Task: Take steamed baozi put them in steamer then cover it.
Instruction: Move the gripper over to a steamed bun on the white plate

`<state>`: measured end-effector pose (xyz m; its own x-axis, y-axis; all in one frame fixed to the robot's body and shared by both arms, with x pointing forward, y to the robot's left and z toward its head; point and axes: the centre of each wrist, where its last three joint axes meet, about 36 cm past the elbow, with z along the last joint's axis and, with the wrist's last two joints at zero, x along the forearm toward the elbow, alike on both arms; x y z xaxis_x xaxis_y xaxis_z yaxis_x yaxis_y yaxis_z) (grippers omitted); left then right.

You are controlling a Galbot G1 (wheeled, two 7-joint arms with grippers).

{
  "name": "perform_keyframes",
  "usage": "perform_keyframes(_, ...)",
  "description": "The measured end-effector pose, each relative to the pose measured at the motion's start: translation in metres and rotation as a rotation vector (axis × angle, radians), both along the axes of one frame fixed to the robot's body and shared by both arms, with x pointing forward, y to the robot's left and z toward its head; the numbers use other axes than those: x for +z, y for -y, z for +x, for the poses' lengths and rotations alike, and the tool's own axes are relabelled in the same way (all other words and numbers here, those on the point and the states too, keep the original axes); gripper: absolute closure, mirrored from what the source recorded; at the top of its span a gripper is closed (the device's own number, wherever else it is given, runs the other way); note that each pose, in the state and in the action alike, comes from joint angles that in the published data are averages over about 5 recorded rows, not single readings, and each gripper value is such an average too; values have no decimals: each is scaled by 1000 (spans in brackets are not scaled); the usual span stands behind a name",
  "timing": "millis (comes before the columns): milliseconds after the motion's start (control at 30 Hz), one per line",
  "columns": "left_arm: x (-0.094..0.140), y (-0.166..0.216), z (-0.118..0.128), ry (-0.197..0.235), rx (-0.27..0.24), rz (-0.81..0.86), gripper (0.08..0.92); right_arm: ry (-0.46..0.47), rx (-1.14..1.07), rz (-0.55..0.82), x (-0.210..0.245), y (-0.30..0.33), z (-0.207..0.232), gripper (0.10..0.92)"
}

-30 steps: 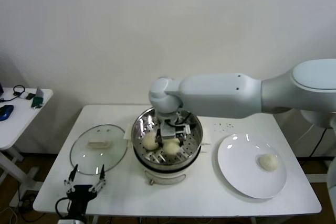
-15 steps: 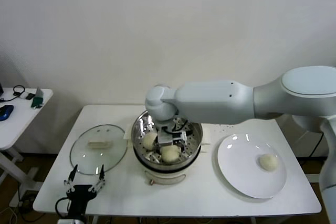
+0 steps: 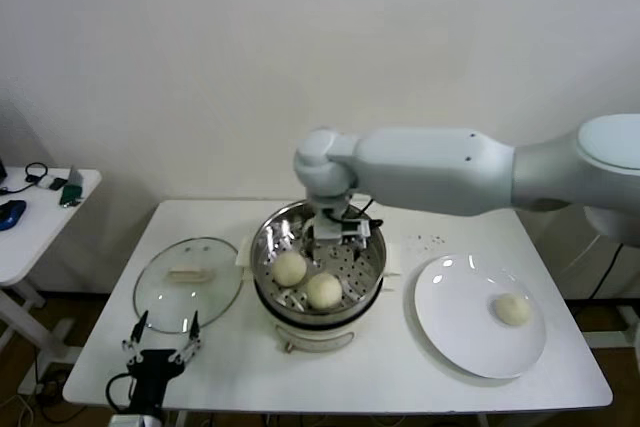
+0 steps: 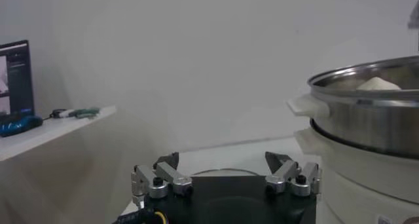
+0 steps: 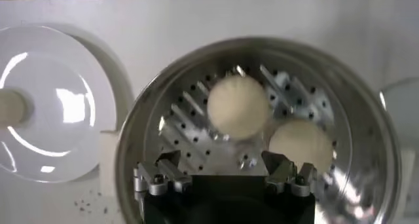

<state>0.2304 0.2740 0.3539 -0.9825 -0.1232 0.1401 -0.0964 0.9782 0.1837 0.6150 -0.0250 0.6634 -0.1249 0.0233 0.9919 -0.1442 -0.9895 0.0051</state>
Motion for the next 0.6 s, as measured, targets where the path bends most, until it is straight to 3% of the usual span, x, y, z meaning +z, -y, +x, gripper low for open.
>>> perform_keyframes(333,3,-2,4,18,1,-5,177,-3,-489,199,24,122,47,200)
perform_keyframes(600,3,-5,5,22,4,-2,177,-6,-855,319,0,234,59,200)
